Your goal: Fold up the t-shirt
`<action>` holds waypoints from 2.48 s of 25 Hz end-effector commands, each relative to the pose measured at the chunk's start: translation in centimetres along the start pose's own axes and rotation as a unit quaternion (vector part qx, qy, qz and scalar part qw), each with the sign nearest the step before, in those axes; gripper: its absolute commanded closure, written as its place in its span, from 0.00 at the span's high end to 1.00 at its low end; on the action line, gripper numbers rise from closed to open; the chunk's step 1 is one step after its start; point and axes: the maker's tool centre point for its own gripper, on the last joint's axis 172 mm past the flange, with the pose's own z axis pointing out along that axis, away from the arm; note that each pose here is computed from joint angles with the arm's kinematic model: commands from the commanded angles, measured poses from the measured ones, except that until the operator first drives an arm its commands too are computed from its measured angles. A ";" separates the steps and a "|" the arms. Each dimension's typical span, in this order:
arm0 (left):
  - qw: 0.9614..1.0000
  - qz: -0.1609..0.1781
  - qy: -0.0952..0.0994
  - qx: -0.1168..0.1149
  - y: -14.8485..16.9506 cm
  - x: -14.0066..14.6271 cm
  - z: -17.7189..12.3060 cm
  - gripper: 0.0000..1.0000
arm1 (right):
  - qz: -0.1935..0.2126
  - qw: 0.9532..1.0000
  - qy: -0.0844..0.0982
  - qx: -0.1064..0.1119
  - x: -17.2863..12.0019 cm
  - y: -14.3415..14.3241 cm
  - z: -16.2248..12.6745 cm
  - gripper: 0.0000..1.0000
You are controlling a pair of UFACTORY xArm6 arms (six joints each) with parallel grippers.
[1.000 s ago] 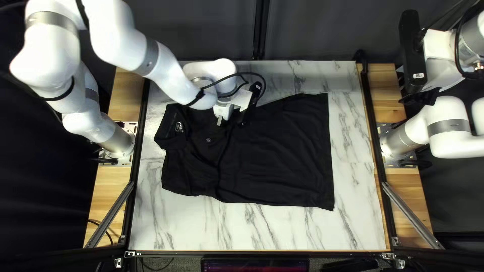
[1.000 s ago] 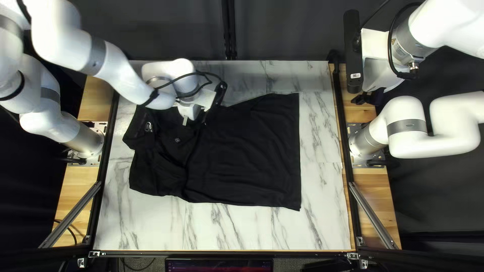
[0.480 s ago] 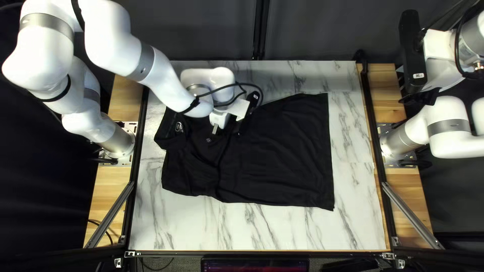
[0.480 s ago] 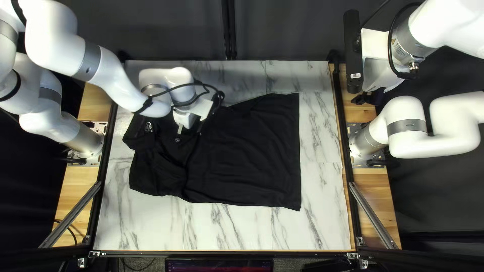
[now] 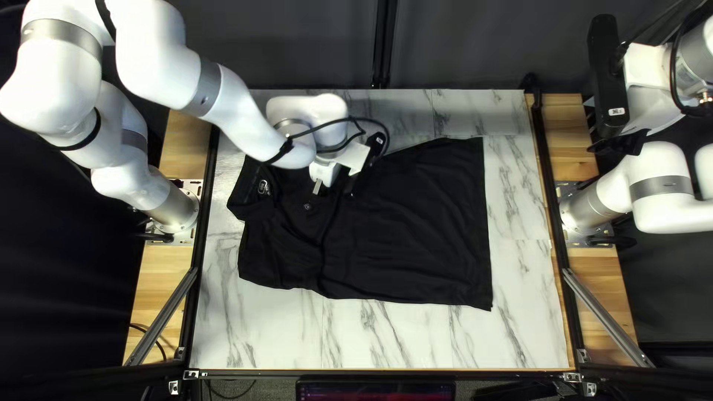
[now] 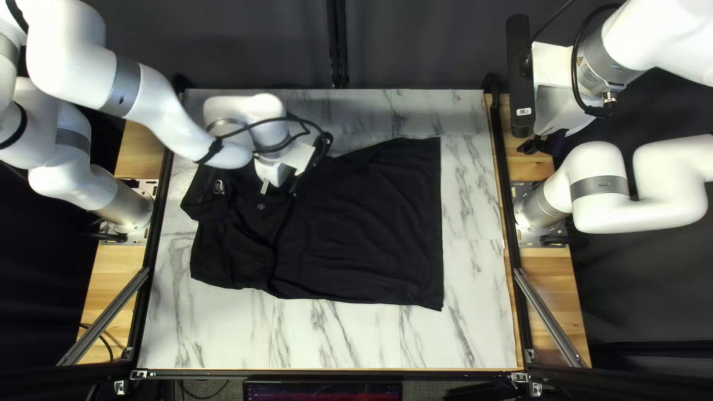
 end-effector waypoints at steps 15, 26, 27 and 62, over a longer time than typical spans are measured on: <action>0.999 0.019 -0.030 -0.032 -1.1 -1.0 1.9 1.00 | 0.000 1.000 0.000 0.000 0.0 0.0 0.0 1.00; 1.000 0.002 -0.019 -0.016 -1.4 -1.3 1.8 1.00 | 0.000 1.000 0.000 0.000 0.0 0.0 0.0 1.00; 1.000 0.002 -0.019 -0.014 -1.4 -1.2 1.7 1.00 | 0.000 1.000 0.000 0.000 0.0 0.0 0.0 1.00; 0.997 0.073 -0.004 -0.019 7.1 3.7 -1.2 1.00 | 0.000 1.000 0.000 0.000 0.0 0.0 0.0 1.00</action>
